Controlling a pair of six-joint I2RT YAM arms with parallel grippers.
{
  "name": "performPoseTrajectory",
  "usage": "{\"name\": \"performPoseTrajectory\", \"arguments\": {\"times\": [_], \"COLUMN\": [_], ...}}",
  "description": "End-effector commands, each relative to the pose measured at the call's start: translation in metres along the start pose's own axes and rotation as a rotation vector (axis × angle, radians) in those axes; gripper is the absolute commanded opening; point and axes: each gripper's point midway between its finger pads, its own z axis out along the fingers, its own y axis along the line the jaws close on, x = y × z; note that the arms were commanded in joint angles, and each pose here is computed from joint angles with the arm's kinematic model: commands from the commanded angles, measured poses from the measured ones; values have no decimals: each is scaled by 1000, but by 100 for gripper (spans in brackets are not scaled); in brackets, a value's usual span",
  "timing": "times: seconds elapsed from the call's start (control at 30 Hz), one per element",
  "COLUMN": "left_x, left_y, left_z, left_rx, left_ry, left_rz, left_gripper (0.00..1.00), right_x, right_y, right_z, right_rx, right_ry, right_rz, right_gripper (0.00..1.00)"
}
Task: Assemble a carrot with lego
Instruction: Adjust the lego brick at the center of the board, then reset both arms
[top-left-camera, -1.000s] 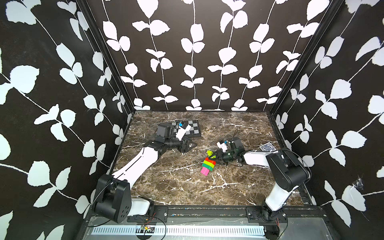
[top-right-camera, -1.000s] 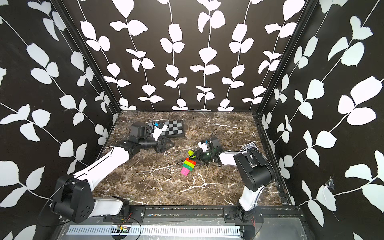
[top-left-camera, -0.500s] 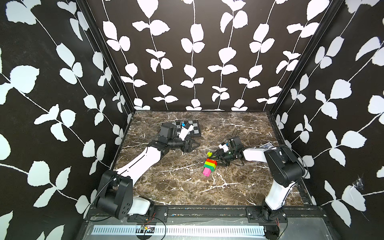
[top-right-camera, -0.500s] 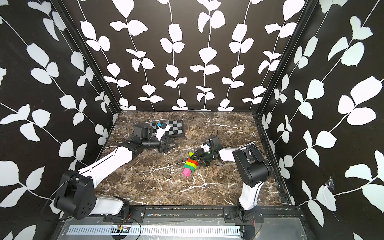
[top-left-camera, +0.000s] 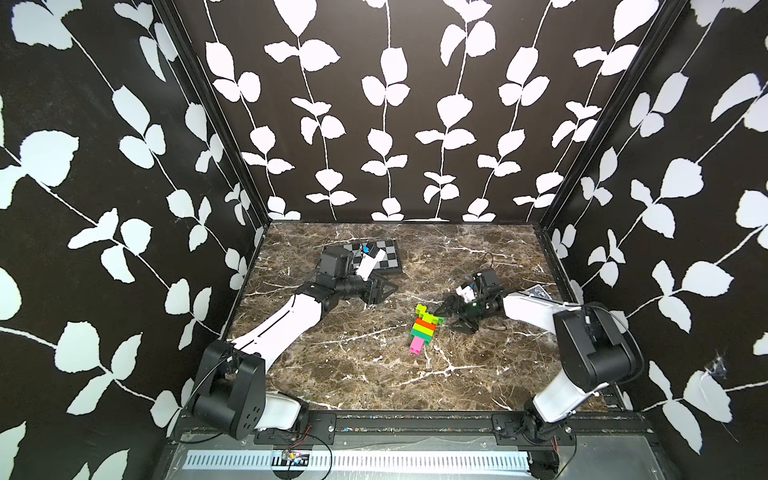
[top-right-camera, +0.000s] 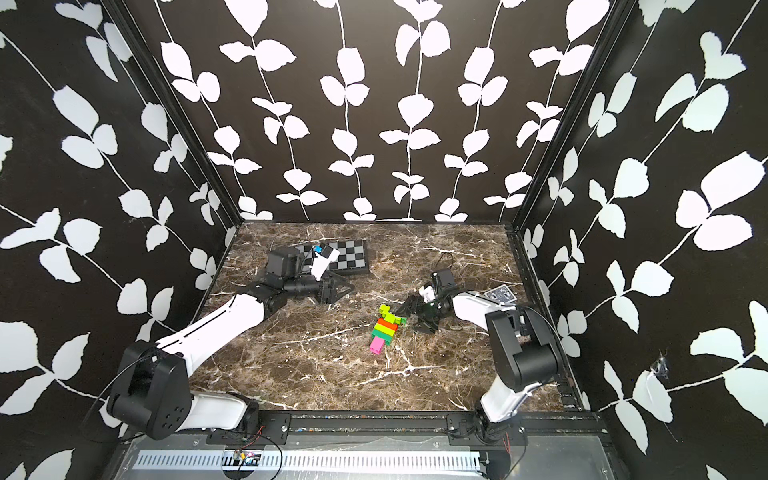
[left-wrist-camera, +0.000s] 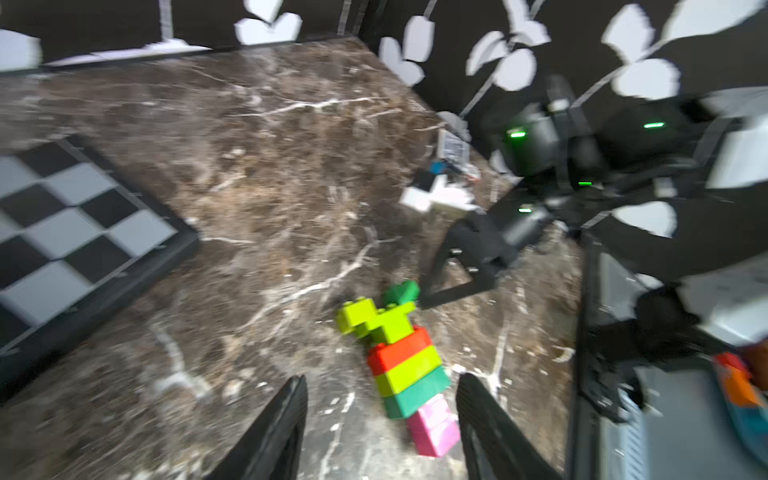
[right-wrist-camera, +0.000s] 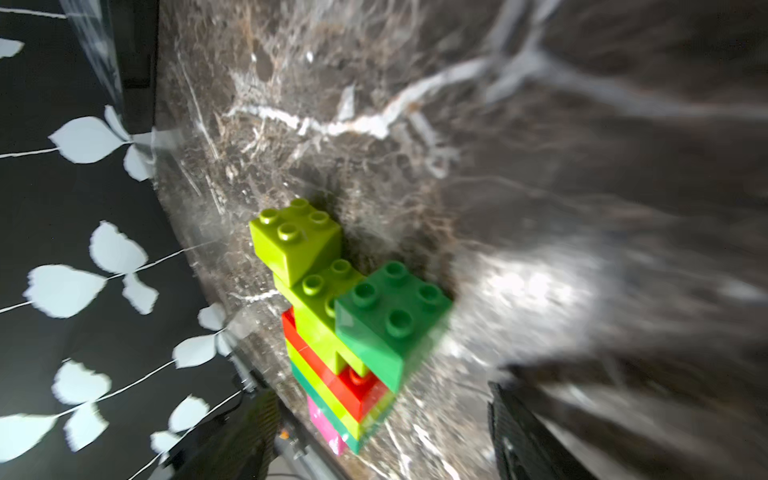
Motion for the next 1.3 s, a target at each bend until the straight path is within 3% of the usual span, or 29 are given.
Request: {"name": "performPoseTrajectory", "arguments": {"times": [0.0,0.17,0.27,0.33,0.43,0.6,0.73,0.9,1.03,1.1,1.27], "left_x": [-26,-40,-36,-31,-15,29,53,69,80,80,84], "left_y": [22,66,97,118,145,184,202,222,225,228,229], "left_z": [-26,-72,-103,-125,-149,-149,-143,-128,-112,-113,-111], "left_rx": [-237,-579,-773,-883,-1001,-1076,-1095,-1012,-948,-957,-941], "left_ry": [-69,-128,-190,-240,-262,-151,-171,-216,-217,-278,-238], "left_rz": [60,156,194,188,180,166,180,111,130,140,118], "left_gripper": [62,65,67,72,82,95,99,99,99,99,99], "right_x": [-22,-64,-86,-93,-104,-122,-133,-134,-126,-123,-137], "right_y": [11,21,9,-9,-33,-90,-113,-115,-106,-107,-118], "right_z": [-39,-112,-161,-185,-212,-221,-203,-192,-199,-198,-181], "right_rx": [103,322,501,637,814,916,907,883,837,815,797], "right_ry": [-148,-504,-778,-908,-1037,-1099,-1101,-1109,-1210,-1245,-1260], "right_rz": [-157,-393,-467,-481,-480,-380,-394,-449,-521,-541,-558], "right_gripper": [79,83,90,97,99,99,99,99,99,99,99]}}
